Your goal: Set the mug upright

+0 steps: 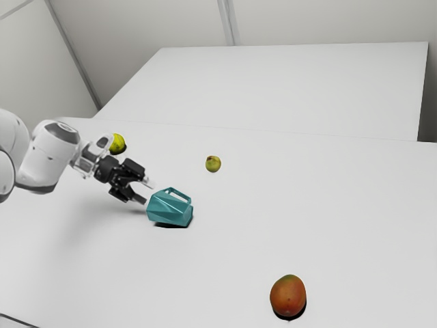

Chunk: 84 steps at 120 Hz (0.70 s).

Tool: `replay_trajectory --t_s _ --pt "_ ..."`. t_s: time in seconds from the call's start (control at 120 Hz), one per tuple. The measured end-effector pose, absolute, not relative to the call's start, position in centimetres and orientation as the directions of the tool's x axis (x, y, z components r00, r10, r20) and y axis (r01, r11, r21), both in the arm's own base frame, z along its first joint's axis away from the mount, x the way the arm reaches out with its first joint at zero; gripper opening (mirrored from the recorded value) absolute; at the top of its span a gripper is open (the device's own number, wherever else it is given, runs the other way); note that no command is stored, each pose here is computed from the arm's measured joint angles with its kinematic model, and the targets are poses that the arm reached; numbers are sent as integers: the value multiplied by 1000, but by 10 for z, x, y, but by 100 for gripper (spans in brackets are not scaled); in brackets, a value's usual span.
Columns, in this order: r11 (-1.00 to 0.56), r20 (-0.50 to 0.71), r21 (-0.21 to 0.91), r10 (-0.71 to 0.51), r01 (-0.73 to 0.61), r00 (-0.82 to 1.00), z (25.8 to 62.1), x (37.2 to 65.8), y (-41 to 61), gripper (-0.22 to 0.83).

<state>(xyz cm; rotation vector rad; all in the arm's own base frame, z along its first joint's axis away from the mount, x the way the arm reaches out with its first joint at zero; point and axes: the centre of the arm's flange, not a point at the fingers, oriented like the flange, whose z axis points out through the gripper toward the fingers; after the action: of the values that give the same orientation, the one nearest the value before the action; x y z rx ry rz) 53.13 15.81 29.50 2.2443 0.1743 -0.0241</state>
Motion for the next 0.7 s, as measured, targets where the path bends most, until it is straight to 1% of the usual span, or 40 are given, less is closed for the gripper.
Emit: replay_trajectory --t_s 0.292,0.5,0.533,0.617,0.7 --pt "-579 -85 802 131 146 988 279 521 130 30" --pt "-570 -71 812 123 129 990 279 525 115 19" --pt "-570 -68 812 122 127 990 279 526 113 16" --pt "-570 -64 812 125 124 990 279 527 112 4" --pt "-572 -57 811 127 120 990 281 528 112 -2"
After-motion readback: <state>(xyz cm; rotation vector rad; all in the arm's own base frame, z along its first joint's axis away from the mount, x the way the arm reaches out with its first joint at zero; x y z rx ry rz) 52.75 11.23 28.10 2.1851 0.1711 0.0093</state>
